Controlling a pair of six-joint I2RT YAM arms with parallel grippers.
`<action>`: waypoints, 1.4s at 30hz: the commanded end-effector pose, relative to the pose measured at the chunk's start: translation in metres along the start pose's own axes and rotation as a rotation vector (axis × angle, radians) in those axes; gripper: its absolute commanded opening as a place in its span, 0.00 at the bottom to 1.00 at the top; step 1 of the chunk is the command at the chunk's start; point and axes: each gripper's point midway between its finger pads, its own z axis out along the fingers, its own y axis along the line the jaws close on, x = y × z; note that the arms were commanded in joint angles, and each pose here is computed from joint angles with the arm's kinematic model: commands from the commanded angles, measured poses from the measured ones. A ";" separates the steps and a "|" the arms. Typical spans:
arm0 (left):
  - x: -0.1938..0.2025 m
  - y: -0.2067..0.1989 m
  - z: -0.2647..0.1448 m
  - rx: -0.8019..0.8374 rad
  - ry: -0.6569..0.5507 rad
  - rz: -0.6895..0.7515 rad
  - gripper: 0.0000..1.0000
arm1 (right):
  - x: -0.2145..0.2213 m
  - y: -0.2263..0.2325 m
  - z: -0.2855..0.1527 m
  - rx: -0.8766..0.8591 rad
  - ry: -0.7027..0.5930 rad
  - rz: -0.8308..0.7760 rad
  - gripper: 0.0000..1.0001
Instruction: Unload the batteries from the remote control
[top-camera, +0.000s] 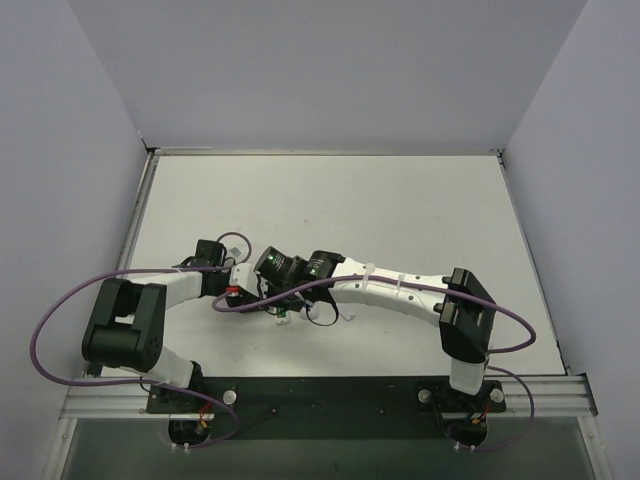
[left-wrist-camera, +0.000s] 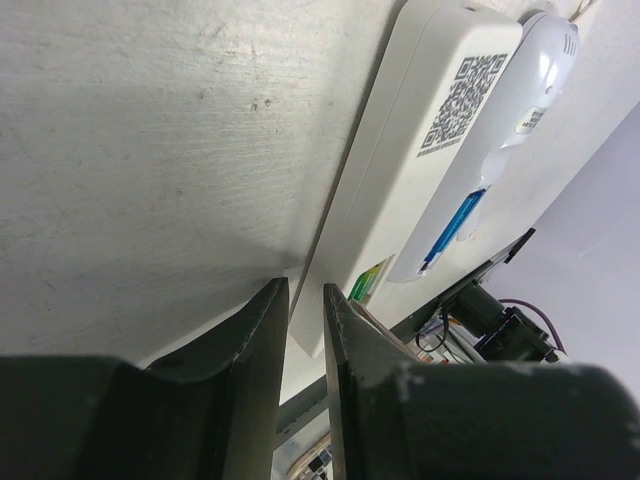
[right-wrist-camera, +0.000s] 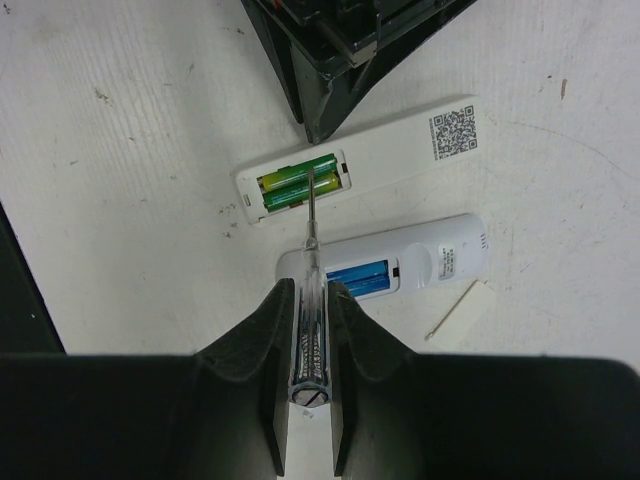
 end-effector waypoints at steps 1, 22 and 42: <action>-0.015 -0.013 -0.001 0.036 -0.043 0.031 0.31 | 0.005 -0.004 -0.010 0.025 0.046 -0.031 0.00; -0.013 -0.016 0.005 0.076 -0.021 0.020 0.31 | 0.001 0.007 -0.003 -0.019 0.054 -0.057 0.00; -0.008 -0.013 0.006 0.073 -0.014 0.010 0.31 | -0.006 0.009 0.026 -0.029 0.090 -0.073 0.00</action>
